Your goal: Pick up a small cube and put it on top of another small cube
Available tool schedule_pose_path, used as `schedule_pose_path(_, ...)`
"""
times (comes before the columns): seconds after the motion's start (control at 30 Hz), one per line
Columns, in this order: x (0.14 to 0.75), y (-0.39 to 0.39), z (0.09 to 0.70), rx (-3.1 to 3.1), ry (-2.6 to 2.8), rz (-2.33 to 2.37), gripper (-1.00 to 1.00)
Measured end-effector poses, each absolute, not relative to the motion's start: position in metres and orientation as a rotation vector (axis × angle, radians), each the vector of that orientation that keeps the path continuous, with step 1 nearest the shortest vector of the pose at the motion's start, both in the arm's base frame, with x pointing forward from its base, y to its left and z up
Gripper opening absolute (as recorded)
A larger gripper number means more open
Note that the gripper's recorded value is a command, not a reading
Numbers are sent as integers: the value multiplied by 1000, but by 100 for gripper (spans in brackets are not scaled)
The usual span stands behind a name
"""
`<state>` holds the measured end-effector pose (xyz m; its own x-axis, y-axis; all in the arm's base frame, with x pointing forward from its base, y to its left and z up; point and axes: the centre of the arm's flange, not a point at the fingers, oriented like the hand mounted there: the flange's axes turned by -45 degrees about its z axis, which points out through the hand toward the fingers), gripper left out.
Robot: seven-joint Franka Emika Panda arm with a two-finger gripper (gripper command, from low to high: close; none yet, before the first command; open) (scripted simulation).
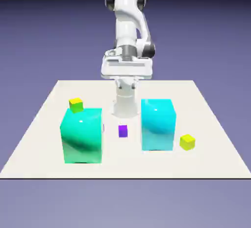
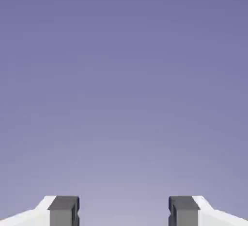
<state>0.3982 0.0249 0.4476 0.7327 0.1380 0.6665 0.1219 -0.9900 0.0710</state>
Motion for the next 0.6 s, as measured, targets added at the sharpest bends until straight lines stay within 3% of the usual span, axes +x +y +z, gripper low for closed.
schedule_pose_path(0.27, 419, 162, 366, 2765, 1072, 492, 0)
schedule_pose_path(0.6, 368, 310, 254, 2066, 1817, -157, 0)
